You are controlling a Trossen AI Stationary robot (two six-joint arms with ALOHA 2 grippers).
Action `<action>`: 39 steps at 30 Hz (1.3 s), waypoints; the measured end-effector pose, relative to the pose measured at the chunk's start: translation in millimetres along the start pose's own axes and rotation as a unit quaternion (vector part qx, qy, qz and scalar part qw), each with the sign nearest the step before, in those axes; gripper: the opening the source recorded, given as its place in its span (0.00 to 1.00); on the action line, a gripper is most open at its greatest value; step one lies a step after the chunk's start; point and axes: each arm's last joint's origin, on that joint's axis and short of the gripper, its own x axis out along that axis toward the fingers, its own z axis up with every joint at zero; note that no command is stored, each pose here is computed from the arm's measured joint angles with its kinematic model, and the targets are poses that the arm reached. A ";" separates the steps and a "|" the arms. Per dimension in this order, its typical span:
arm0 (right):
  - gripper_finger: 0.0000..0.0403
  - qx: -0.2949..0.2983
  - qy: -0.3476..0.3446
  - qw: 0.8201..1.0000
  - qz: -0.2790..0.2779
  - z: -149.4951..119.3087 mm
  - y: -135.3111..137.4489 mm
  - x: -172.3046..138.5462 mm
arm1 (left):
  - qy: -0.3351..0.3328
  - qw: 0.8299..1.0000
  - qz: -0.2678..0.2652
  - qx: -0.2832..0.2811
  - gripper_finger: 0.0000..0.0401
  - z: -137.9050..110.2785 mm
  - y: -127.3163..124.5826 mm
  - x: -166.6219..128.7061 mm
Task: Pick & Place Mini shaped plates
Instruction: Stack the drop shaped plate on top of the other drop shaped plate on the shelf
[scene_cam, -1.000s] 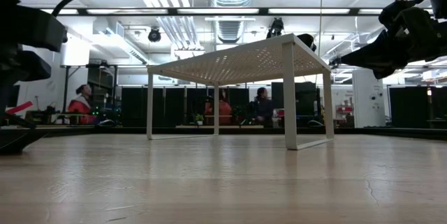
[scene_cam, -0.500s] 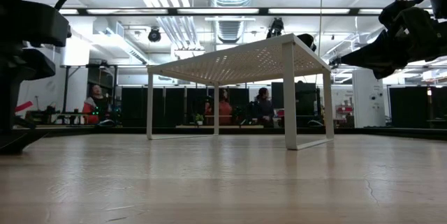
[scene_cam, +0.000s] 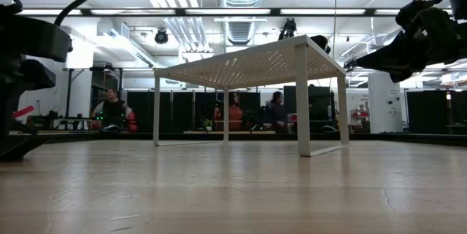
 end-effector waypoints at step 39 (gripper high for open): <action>0.02 0.000 0.000 1.000 0.000 0.0 0.0 0.0 | -0.016 0.999 0.039 0.030 0.00 10.3 -3.1 -17.8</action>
